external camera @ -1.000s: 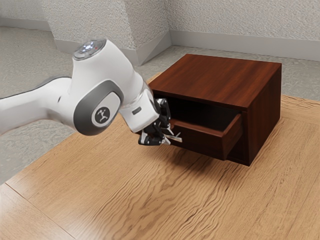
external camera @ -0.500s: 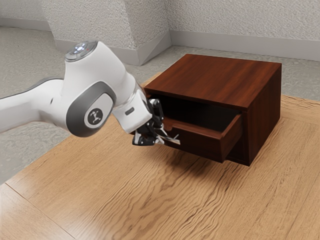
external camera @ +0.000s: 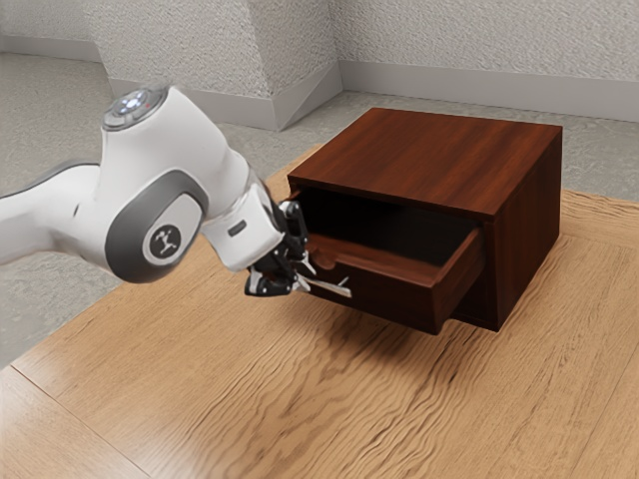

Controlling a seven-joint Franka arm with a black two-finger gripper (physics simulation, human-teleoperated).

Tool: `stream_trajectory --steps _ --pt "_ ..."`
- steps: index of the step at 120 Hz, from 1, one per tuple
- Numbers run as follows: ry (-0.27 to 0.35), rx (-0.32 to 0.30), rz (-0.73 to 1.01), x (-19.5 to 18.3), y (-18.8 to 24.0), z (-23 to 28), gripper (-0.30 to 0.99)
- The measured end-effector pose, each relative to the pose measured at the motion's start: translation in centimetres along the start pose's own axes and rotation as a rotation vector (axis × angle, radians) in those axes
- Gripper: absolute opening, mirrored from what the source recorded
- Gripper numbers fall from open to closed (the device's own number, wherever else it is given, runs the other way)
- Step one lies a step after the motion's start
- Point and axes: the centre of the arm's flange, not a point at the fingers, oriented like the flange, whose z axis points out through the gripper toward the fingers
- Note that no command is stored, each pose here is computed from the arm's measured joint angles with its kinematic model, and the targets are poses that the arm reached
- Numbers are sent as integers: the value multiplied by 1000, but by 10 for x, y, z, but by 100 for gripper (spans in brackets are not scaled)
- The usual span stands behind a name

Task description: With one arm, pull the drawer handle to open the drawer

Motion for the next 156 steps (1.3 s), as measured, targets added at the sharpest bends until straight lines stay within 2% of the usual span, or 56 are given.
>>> stream_trajectory --steps 76,120,126,133,138,142,156 --pt "-4 -4 10 7 31 -10 6" --pt "-7 21 3 3 48 -29 7" --pt "-6 44 6 3 51 -48 16" --pt "-3 93 10 5 55 -94 29" --pt "-3 98 -3 1 53 -119 37" --pt "-2 78 -8 2 55 -128 42" --pt "4 -64 -9 19 55 -134 54"
